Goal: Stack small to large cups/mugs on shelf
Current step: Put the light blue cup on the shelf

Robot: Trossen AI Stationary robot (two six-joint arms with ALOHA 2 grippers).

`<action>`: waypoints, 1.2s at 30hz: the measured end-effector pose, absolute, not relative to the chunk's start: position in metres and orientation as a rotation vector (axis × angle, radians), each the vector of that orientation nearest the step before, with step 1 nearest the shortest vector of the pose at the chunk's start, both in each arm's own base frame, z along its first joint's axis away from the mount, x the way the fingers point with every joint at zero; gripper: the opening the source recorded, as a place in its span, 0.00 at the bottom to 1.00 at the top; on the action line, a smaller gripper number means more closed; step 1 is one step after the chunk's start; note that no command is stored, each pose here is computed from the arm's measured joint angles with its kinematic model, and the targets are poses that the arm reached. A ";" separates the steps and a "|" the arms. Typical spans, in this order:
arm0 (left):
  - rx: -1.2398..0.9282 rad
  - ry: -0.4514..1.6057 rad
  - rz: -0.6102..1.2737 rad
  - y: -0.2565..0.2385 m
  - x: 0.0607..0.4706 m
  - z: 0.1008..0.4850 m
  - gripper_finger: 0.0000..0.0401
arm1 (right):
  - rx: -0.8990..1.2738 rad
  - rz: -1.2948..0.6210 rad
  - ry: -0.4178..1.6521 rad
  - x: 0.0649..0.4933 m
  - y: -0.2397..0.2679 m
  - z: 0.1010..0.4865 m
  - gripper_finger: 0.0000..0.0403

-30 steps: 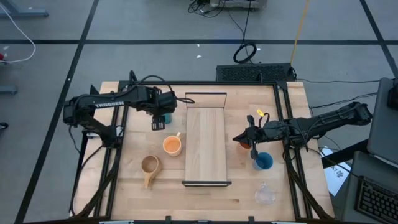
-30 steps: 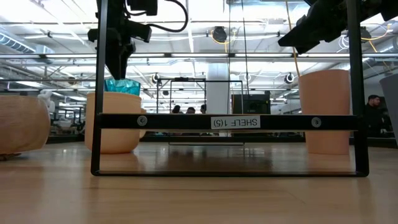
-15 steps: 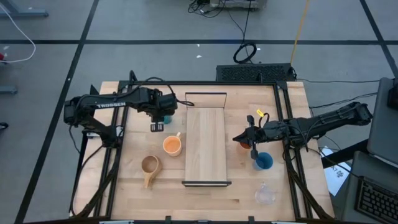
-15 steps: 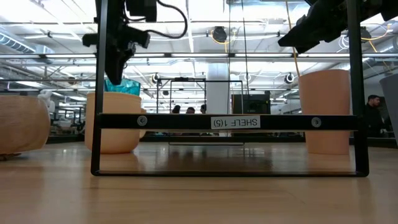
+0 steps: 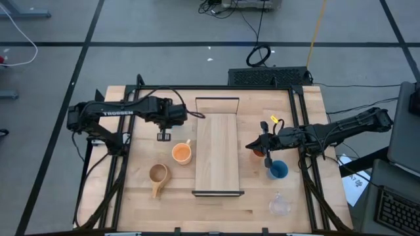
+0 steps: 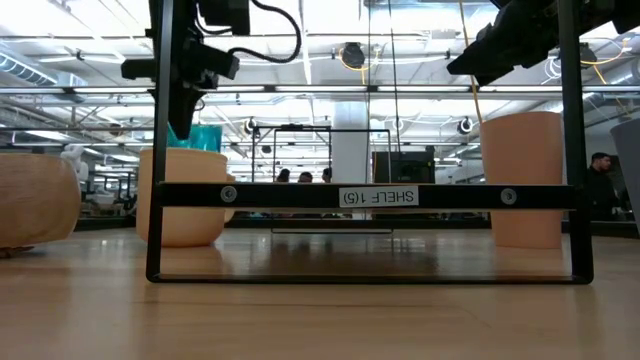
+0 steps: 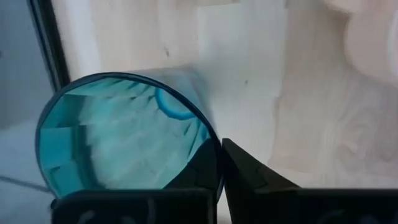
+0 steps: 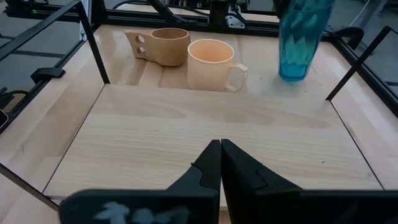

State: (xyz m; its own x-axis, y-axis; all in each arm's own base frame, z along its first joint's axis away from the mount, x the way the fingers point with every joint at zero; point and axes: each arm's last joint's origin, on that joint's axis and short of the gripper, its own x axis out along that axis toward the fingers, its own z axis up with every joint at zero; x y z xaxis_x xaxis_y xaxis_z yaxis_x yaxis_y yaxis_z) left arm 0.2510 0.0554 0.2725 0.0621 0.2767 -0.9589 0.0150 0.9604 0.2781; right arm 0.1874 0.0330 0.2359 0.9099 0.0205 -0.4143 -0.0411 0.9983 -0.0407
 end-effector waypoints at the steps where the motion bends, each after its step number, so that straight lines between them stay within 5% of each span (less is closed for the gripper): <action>1: 0.242 1.499 0.198 0.054 0.251 0.273 0.03 | -0.049 0.032 0.427 0.187 0.033 0.236 0.00; 21: 0.399 1.305 0.099 0.005 0.255 0.358 0.01 | -0.039 0.030 0.426 0.187 0.033 0.236 0.00; 36: 1.011 1.136 -0.245 -0.051 0.245 0.398 0.01 | 0.025 0.024 0.334 0.188 0.033 0.227 0.00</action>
